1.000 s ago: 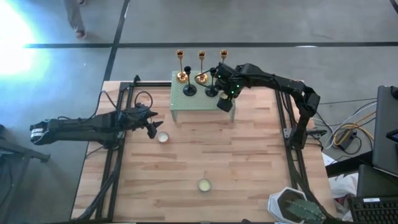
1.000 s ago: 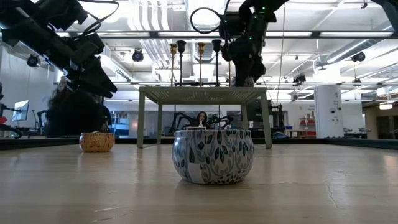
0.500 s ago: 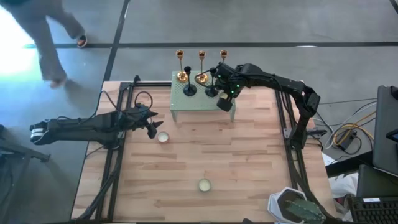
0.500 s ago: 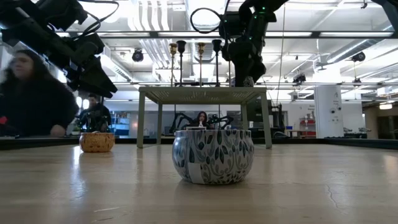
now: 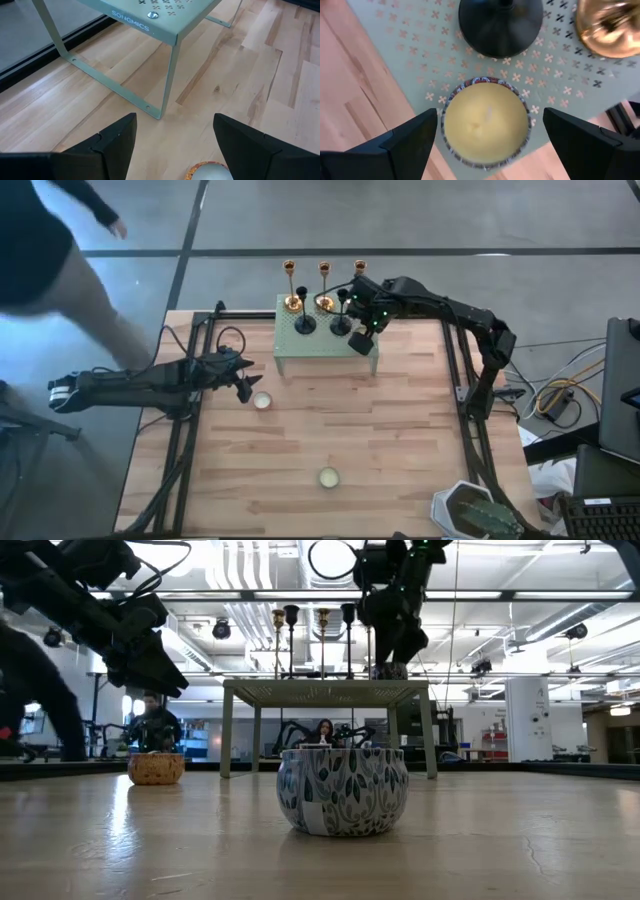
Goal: Pick & Place candle stick holders
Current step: Put the white patterned scented candle on the shelf
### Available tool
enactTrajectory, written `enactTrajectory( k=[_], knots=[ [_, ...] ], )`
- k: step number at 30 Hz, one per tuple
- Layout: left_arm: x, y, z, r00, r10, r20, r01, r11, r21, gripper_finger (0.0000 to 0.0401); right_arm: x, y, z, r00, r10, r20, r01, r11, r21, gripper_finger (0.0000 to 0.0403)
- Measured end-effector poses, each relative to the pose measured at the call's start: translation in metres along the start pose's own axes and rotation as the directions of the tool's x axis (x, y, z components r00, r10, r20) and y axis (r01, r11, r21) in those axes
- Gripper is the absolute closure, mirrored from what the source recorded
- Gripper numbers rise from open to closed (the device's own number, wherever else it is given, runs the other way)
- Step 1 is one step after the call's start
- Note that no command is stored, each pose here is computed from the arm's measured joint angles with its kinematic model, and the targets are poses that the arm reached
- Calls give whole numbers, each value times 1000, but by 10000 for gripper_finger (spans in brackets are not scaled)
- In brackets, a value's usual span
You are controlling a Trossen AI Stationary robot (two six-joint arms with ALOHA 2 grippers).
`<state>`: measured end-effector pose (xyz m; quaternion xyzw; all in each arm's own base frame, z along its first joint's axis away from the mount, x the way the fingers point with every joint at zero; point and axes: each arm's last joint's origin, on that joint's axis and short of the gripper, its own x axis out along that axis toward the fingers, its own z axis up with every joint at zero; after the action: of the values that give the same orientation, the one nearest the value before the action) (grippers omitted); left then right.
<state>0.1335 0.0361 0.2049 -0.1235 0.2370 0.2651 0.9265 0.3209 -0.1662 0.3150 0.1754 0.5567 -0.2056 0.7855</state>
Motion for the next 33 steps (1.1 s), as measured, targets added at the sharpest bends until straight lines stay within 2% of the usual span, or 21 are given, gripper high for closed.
enactTrajectory(
  k=[9,14,25,29,33],
  knots=[
    [0,0,0,1000,-4,-2,4,1000,0,133,-35,1,-10,1000,7,24,-8,999,48,44],
    [0,0,0,1000,-5,-2,5,1000,0,133,-60,14,-24,998,33,61,-34,999,11,44],
    [0,0,1,1000,-6,2,6,1000,-1,133,-113,76,-64,977,101,187,-77,988,-133,53],
    [-1,-1,5,1000,-13,27,13,1000,-7,133,-119,106,-79,973,128,194,-86,973,-212,63],
    [-2,-2,8,998,-22,57,23,1000,-16,133,-111,138,-90,974,150,169,-100,957,-273,70]
  ],
)
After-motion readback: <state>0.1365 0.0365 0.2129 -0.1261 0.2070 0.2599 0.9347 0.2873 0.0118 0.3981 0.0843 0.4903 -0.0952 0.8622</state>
